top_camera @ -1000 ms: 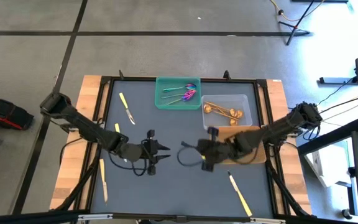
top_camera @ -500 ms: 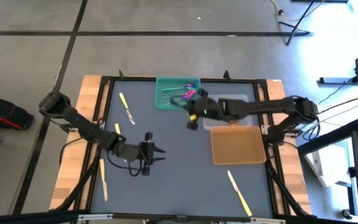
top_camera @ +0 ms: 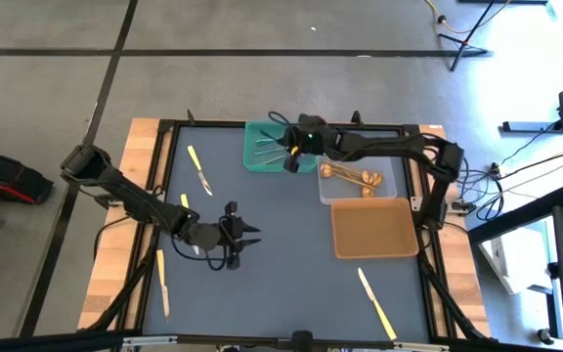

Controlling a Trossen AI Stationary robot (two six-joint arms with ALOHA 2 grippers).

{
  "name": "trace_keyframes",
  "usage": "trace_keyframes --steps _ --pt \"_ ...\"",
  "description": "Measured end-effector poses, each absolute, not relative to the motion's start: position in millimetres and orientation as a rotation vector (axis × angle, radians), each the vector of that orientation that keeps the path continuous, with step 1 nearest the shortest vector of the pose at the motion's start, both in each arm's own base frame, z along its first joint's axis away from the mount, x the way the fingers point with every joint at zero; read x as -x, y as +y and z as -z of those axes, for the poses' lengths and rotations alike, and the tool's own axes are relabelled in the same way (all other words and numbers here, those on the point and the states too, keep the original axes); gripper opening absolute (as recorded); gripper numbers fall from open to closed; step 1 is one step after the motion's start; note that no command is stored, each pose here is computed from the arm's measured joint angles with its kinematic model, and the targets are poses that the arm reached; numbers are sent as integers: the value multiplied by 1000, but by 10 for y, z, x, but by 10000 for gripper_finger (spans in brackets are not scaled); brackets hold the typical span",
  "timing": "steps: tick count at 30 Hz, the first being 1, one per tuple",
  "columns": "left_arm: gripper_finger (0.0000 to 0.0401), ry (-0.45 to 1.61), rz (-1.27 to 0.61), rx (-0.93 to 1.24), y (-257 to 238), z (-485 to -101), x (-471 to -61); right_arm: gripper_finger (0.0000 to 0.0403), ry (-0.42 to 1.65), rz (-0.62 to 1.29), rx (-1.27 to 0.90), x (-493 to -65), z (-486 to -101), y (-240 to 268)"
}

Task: Sort silverware by color (type)
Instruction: Put the purple spoon into the green bin, then put the table knife into the orange bin

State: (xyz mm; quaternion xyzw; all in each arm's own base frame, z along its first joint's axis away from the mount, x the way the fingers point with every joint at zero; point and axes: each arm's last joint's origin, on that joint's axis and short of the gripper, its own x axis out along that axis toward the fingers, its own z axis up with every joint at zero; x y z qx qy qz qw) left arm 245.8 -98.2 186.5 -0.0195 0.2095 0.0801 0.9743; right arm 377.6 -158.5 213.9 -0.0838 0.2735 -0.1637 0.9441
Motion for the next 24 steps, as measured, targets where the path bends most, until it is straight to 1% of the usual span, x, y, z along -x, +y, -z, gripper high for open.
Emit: trace_keyframes --steps 4,8,10,14,16,19,22,24 --pt "117 424 -162 30 -980 -1864 -2458 3 588 341 142 -3764 -1976 -1732" --pt "117 417 -157 -11 -981 -1873 -2462 10 613 343 134 -3776 -1880 -1758" --pt "117 417 -158 -11 -980 -1872 -2463 29 622 340 126 -3778 -1867 -1744" --pt "117 414 -161 -8 -974 -1875 -2467 93 636 339 119 -3773 -1886 -1704" --pt "117 410 -181 -8 -953 -1882 -2477 122 656 347 129 -3743 -1964 -1648" --pt "117 395 -198 3 -936 -1935 -2515 149 665 326 153 -3657 -2221 -1482" --pt "117 406 -211 16 -933 -2017 -2565 158 687 264 161 -3545 -2469 -1234" --pt "117 434 -224 38 -941 -2064 -2586 159 715 223 163 -3480 -2567 -1066"
